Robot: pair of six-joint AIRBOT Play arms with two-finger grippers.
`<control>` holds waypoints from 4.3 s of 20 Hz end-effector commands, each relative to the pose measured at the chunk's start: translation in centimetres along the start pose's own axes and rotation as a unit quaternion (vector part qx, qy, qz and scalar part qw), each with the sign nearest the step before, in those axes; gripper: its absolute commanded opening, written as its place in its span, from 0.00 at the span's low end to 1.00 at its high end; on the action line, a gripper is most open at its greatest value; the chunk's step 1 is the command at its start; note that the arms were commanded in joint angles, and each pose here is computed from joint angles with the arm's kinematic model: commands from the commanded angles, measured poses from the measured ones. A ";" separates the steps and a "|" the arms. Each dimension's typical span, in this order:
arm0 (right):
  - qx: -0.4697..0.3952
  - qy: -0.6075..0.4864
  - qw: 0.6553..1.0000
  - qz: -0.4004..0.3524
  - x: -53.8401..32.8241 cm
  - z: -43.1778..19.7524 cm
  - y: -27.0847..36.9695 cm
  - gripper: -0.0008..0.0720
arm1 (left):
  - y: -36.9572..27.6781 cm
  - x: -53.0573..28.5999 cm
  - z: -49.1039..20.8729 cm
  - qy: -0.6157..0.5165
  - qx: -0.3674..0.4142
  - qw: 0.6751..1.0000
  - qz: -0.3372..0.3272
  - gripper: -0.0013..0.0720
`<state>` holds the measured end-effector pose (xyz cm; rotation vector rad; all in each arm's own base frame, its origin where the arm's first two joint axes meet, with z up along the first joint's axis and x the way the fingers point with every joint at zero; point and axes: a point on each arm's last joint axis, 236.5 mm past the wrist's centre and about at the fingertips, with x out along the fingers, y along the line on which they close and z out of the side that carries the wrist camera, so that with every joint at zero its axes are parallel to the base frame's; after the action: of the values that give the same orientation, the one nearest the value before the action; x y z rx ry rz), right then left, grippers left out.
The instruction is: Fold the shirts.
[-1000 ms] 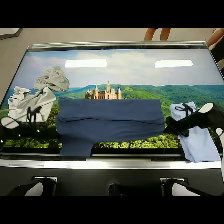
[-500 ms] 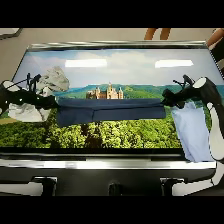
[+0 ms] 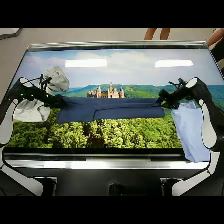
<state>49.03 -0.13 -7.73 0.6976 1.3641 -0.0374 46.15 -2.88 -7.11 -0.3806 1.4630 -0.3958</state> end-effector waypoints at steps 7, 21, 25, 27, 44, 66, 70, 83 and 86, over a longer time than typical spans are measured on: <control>0.011 0.124 0.992 0.009 -1.1 -3.6 -2.9 0.96 | -4.5 -7.3 2.0 -0.064 0.032 0.997 -0.040 0.73; -0.164 -0.027 0.983 0.079 -10.7 -3.4 9.4 0.06 | -19.7 -0.1 -1.2 -0.052 0.110 0.985 -0.120 0.06; -0.256 -0.095 0.956 0.107 -18.3 -7.9 16.0 0.06 | -27.5 8.7 -4.5 -0.012 0.085 0.977 -0.197 0.06; -0.292 -0.117 0.941 0.123 -21.1 -10.6 18.5 0.06 | -30.6 11.8 -5.3 -0.002 0.054 0.971 -0.235 0.06; -0.348 -0.032 0.914 0.205 -10.1 -18.2 29.4 0.06 | -23.3 -8.4 3.9 -0.231 0.058 0.950 -0.200 0.05; -0.150 0.128 0.976 -0.090 -2.9 -12.6 7.5 0.93 | -17.3 -34.2 -2.4 -0.489 0.088 0.865 -0.067 0.06; -0.078 0.180 0.981 -0.006 3.0 -16.6 8.8 0.93 | -17.2 -33.9 -2.6 -0.485 0.088 0.868 -0.068 0.06; -0.134 0.036 0.980 0.144 -6.2 -9.1 15.6 0.07 | -18.4 -33.9 -3.6 -0.477 0.106 0.869 -0.075 0.06; -0.047 -0.073 0.993 0.080 -14.5 -3.4 7.8 0.06 | -18.7 -34.3 -3.9 -0.481 0.111 0.867 -0.073 0.06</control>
<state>46.11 11.22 4.37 0.6983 1.2832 0.3036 39.75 -2.79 31.18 -0.4233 0.4121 -0.4014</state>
